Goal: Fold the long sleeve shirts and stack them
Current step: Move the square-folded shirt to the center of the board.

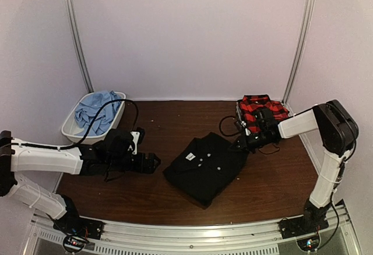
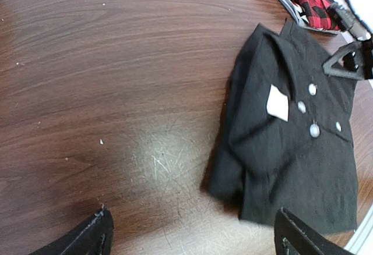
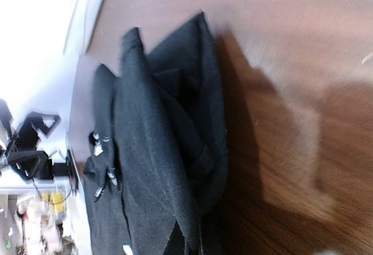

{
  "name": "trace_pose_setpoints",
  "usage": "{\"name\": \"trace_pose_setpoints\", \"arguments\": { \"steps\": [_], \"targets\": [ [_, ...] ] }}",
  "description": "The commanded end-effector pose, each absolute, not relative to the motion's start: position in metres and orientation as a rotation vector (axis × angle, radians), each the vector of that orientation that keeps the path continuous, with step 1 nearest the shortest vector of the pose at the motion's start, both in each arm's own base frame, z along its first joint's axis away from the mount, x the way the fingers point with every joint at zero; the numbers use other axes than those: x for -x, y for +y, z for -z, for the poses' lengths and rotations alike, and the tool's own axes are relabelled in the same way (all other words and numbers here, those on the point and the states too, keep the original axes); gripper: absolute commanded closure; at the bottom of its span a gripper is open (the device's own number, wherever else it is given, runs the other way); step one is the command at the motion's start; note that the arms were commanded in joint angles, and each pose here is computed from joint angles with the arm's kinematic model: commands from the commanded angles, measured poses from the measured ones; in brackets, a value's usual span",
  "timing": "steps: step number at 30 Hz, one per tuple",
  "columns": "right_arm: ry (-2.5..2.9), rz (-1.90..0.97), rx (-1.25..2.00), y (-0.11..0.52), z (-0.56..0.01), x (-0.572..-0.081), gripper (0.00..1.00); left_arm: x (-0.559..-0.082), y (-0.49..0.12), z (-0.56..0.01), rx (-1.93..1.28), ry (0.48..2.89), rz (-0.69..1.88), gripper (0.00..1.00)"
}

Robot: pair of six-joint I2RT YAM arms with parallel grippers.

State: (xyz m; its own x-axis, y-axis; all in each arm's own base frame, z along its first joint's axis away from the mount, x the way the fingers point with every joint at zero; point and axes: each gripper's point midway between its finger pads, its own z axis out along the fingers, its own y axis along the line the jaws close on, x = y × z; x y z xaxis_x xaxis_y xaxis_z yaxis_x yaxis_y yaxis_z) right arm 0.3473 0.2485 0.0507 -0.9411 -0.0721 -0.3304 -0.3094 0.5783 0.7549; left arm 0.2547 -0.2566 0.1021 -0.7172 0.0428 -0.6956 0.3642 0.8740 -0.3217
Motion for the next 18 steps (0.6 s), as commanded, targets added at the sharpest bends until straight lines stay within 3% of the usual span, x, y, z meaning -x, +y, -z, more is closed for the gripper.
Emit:
{"name": "trace_pose_setpoints", "arguments": {
  "steps": [1,11,18],
  "targets": [
    [2.263,-1.225,-0.015,0.237,-0.111,-0.393,1.0,-0.26,-0.256,-0.11,-0.288,2.283,0.565,0.02],
    [2.036,-1.24,-0.458,0.228,-0.11,-0.402,1.0,-0.261,-0.264,-0.107,-0.31,2.298,0.581,0.02],
    [2.067,-1.288,-0.4,0.292,-0.101,-0.405,1.0,-0.262,-0.262,-0.107,-0.309,2.294,0.571,0.02]
  ]
}}
